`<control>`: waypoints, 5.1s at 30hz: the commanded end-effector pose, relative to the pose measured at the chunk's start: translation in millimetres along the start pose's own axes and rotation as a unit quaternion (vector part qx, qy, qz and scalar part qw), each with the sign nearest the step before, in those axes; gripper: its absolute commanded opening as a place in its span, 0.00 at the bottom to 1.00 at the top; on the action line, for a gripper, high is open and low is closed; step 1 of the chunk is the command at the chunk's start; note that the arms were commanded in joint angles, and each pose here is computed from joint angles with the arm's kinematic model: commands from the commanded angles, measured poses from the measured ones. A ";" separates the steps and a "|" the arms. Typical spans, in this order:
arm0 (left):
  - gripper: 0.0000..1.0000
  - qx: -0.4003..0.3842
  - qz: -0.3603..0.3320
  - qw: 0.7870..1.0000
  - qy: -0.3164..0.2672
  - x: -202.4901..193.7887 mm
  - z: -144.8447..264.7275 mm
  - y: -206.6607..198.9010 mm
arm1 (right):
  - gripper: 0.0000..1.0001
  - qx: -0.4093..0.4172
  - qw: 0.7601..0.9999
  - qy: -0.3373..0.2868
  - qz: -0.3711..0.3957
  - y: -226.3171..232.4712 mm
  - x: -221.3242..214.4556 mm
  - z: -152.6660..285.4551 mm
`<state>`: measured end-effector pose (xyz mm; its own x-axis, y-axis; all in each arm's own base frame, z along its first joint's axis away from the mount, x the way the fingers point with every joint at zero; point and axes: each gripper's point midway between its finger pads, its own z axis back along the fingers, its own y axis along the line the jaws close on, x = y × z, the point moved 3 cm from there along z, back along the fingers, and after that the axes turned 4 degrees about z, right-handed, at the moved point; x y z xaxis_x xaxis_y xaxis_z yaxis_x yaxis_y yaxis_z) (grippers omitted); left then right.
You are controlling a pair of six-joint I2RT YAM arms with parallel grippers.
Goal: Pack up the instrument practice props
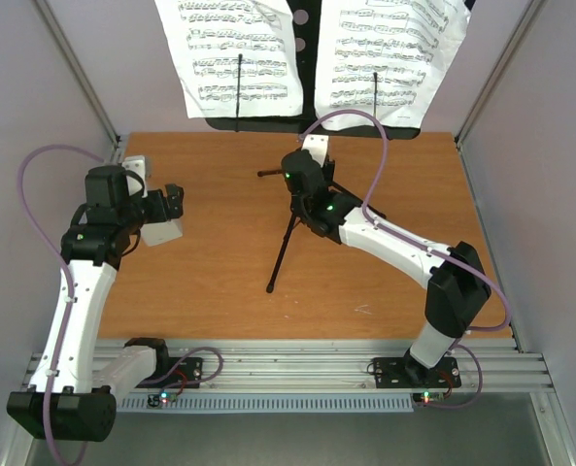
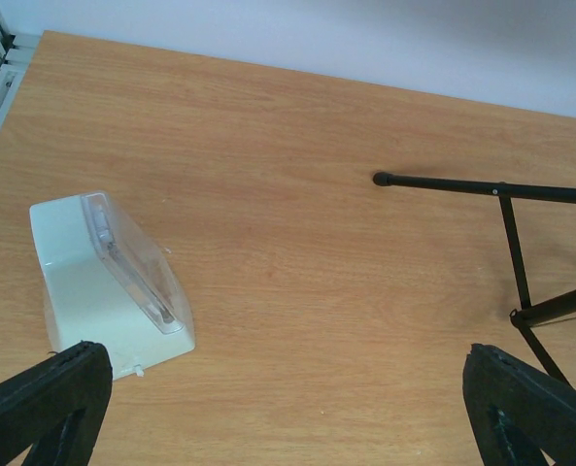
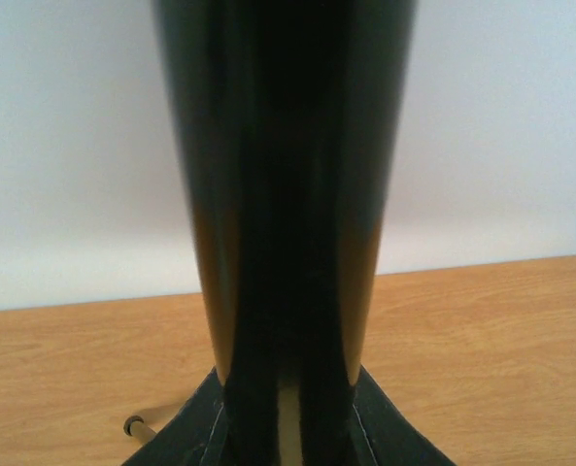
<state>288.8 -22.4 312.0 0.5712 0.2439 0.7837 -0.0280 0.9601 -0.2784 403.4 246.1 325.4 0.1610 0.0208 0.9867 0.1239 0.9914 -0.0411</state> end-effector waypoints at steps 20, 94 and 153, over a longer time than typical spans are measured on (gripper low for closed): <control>0.99 0.006 0.000 1.000 -0.016 6.2 -3.2 2.5 | 0.99 0.125 0.991 -0.006 0.053 -6.8 3.5 35.8; 0.59 -0.405 -0.020 0.909 -0.090 151.7 107.7 -222.6 | 0.46 0.478 0.864 -0.155 0.030 16.8 272.1 152.8; 0.00 -0.412 -0.046 0.898 -0.148 158.2 74.8 -227.9 | 0.01 0.313 0.901 -0.285 -0.094 -74.8 331.9 175.7</control>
<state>321.7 -195.2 528.8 0.3298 0.2894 0.8986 0.6943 0.5706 -0.4386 308.6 232.9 646.5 -0.2602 -0.1494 0.9539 -0.5096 0.8604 -0.0043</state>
